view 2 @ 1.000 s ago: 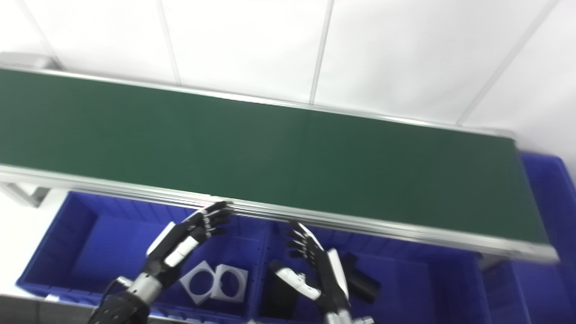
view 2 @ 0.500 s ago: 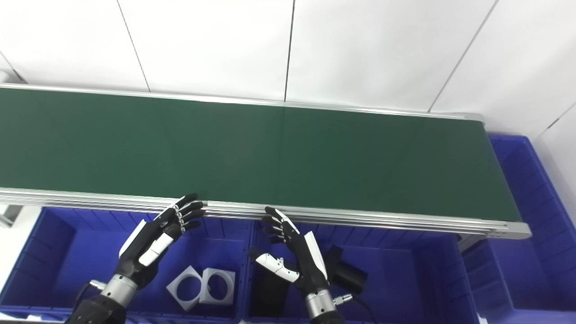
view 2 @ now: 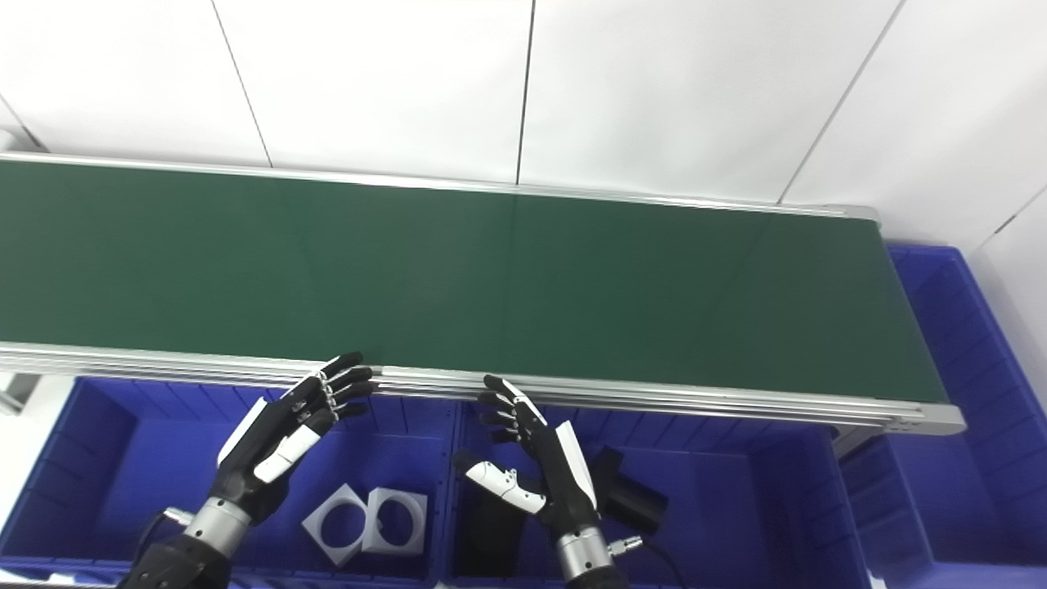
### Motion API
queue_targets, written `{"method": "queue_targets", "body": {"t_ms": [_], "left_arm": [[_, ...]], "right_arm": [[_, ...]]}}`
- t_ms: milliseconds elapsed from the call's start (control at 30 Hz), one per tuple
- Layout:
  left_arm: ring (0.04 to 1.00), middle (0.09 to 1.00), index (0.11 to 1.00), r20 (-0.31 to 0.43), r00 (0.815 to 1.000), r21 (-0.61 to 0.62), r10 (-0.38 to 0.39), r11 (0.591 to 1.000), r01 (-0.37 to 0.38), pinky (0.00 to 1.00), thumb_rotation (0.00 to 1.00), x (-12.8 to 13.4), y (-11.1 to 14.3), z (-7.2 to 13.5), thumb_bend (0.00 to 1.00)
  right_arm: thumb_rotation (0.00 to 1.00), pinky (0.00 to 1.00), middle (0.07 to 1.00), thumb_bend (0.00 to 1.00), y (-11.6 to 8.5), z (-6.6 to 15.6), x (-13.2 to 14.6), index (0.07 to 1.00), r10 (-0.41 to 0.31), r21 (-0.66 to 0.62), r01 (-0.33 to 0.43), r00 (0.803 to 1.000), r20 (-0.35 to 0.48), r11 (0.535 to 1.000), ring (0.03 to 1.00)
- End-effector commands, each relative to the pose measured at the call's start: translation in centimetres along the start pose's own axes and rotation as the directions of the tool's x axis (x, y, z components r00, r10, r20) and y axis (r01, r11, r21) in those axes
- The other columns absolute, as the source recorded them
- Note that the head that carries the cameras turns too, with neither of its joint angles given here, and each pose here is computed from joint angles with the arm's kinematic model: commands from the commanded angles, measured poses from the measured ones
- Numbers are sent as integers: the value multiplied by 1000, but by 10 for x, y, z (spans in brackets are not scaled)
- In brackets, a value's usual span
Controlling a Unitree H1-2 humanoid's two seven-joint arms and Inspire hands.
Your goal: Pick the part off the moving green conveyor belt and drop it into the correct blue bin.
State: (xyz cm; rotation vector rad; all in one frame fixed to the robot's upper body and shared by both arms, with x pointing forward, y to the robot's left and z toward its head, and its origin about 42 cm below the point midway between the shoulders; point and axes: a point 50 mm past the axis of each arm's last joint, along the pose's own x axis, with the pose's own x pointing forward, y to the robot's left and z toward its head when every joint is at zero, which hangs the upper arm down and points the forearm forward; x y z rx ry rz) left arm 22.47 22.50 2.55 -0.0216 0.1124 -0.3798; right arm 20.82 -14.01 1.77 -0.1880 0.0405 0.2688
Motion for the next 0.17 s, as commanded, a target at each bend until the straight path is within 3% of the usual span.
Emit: {"method": "queue_targets", "body": {"t_ms": [0,67,133], "left_arm": [[840,855,885,78,997,36,-6,999,3,794,646,4,-4,12,767],[837,857,889,86,996,45,-10,999,6,780,644,3,-7,12,773],[826,849,886,91,996,62,-15,998,9,765,640,2,-11,13,861]], "right_arm": [[617,691,825,768,-2,12,2,884,-11,6,11,998,69,1000,767],[621,688,821,767,-3,12,1,883,-15,7,14,997,70,1000,763],[612,686,815,759,-3,12,-1,880,-21,13,20,997,72,1000,760]]}}
